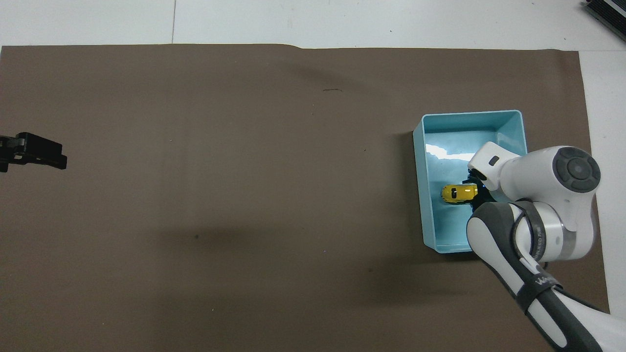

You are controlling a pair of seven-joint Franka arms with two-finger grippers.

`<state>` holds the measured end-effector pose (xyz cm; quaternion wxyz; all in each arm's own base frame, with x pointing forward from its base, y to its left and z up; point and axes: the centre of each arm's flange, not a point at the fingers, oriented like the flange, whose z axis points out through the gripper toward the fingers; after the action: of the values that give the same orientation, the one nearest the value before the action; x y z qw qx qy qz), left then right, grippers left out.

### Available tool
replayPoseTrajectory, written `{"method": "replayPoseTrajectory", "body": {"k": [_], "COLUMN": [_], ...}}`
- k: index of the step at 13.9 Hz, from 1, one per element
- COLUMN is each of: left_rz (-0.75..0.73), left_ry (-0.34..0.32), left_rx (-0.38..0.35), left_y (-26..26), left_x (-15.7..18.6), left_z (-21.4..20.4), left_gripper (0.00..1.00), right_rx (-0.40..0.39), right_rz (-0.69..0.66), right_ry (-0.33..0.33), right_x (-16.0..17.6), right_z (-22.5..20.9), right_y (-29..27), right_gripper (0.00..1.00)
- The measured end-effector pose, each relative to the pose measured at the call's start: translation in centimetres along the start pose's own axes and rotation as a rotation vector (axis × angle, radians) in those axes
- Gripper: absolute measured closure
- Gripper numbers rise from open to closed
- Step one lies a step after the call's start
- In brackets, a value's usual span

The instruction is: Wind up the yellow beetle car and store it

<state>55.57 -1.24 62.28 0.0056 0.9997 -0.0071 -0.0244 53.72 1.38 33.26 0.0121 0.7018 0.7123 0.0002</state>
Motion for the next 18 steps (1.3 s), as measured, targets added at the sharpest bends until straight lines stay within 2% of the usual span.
{"method": "replayPoseTrajectory", "body": {"k": [2,4,9,15,18], "left_rz": [0.000,0.000,0.000,0.000,0.000], "left_ry": [0.000,0.000,0.000,0.000,0.000], "left_rx": [0.000,0.000,0.000,0.000,0.000], "left_y": [0.0,0.0,0.0,0.0,0.0], "left_x": [0.0,0.0,0.0,0.0,0.0], "left_z": [0.0,0.0,0.0,0.0,0.0], "left_gripper": [0.00,0.00,0.00,0.00,0.00], "right_rx": [-0.005,-0.013,0.032,0.021,-0.013], "right_rz": [0.013,0.037,0.201,0.492,0.670], "right_ry": [0.000,0.001,-0.005,-0.009,0.002], "right_x": [0.2,0.3,0.9,1.6,0.8], "right_z": [-0.2,-1.0,-8.0,-17.5,-21.7], "right_y": [0.1,0.6,2.8,3.2,3.2], "right_gripper": [0.25,0.01,0.00,0.00,0.00]}}
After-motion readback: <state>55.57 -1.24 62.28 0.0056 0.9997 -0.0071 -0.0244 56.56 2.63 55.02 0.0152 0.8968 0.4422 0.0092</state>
